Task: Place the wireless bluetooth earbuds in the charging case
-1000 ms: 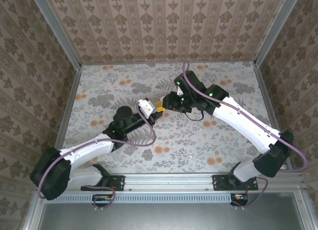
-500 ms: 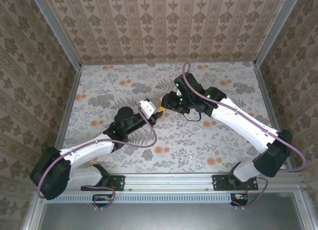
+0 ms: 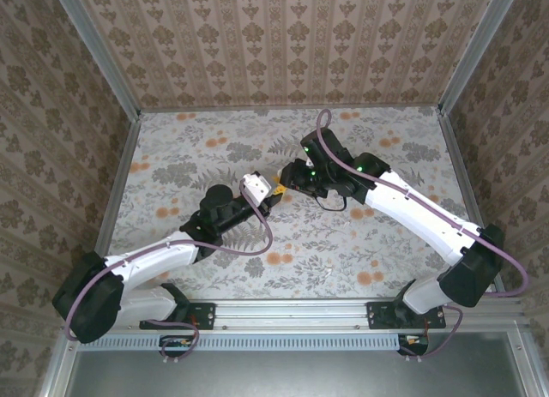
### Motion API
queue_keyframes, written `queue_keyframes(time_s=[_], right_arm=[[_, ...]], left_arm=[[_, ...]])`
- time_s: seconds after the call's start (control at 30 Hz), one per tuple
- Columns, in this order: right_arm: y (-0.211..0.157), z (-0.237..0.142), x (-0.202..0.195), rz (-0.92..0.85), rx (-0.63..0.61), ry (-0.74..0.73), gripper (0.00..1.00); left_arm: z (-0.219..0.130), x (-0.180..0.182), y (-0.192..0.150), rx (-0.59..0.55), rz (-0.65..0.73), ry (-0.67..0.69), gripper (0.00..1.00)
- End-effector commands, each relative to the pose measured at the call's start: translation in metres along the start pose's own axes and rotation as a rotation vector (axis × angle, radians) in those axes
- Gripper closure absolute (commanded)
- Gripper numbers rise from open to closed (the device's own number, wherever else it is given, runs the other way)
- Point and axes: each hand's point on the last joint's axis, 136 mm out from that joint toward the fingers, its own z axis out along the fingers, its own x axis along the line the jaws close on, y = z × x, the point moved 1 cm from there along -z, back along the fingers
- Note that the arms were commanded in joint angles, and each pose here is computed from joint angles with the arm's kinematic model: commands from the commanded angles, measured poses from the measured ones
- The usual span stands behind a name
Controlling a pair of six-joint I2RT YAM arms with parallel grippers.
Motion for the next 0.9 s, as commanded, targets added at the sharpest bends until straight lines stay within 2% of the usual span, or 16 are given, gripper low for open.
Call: queue_keyframes(time_s=[0.0, 0.27, 0.6, 0.77, 0.87], right_arm=[[0.011, -0.007, 0.010, 0.001, -0.066, 0.048, 0.69], [0.011, -0.006, 0.014, -0.008, -0.069, 0.069, 0.83], [0.010, -0.010, 0.008, -0.070, -0.073, 0.043, 0.93], [0.008, -0.013, 0.005, -0.086, -0.066, 0.031, 0.93], [0.006, -0.012, 0.003, -0.087, -0.055, 0.025, 0.85]], left_arm=[[0.003, -0.008, 0.012, -0.041, 0.033, -0.034, 1.00], [0.003, -0.010, 0.010, -0.036, 0.035, -0.037, 1.00], [0.000, -0.010, 0.009, -0.035, 0.039, -0.038, 1.00], [-0.002, -0.010, 0.008, -0.037, 0.038, -0.035, 1.00], [-0.003, -0.010, 0.008, -0.038, 0.037, -0.035, 1.00]])
